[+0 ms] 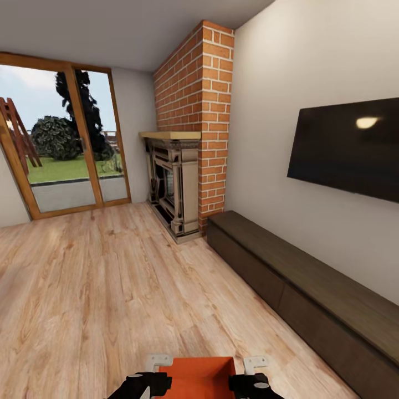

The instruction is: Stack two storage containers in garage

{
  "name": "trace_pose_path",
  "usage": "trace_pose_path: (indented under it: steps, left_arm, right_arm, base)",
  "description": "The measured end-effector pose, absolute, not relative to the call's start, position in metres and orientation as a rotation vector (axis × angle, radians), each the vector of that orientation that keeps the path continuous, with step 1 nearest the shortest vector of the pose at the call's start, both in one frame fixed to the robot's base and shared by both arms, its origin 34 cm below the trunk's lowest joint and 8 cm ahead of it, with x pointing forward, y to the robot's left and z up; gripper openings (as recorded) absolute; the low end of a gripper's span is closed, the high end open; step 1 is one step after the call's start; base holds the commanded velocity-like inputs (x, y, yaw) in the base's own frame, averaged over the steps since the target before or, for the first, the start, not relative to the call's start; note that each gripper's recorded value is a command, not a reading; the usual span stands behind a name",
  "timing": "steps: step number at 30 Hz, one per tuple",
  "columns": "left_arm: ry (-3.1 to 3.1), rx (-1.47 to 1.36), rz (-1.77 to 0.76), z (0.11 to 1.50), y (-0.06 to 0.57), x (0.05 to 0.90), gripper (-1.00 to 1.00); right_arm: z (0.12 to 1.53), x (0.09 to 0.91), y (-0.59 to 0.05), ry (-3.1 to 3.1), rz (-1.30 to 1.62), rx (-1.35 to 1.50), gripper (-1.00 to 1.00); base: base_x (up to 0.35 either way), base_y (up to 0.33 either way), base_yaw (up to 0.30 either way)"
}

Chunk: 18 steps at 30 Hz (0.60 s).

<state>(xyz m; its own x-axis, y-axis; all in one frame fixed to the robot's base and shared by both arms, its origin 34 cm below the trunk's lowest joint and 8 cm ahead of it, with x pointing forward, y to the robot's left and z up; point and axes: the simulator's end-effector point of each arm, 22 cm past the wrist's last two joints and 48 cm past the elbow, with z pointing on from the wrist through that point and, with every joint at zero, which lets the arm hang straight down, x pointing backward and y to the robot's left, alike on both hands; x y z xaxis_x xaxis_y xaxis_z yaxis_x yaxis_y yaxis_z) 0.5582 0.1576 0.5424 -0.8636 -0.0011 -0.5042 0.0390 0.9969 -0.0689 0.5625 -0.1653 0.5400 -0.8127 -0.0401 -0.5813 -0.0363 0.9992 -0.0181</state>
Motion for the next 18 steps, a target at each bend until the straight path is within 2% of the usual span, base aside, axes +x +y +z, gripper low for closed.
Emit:
trace_pose_path:
  steps: [18]
  left_arm:
    - [2.623, 0.026, -0.105, 0.504, 0.158, 0.552, 1.0]
  right_arm:
    - [0.504, 0.559, -0.166, 2.519, -0.037, -0.104, 1.0]
  base:
    - [0.0, 0.0, 0.014]
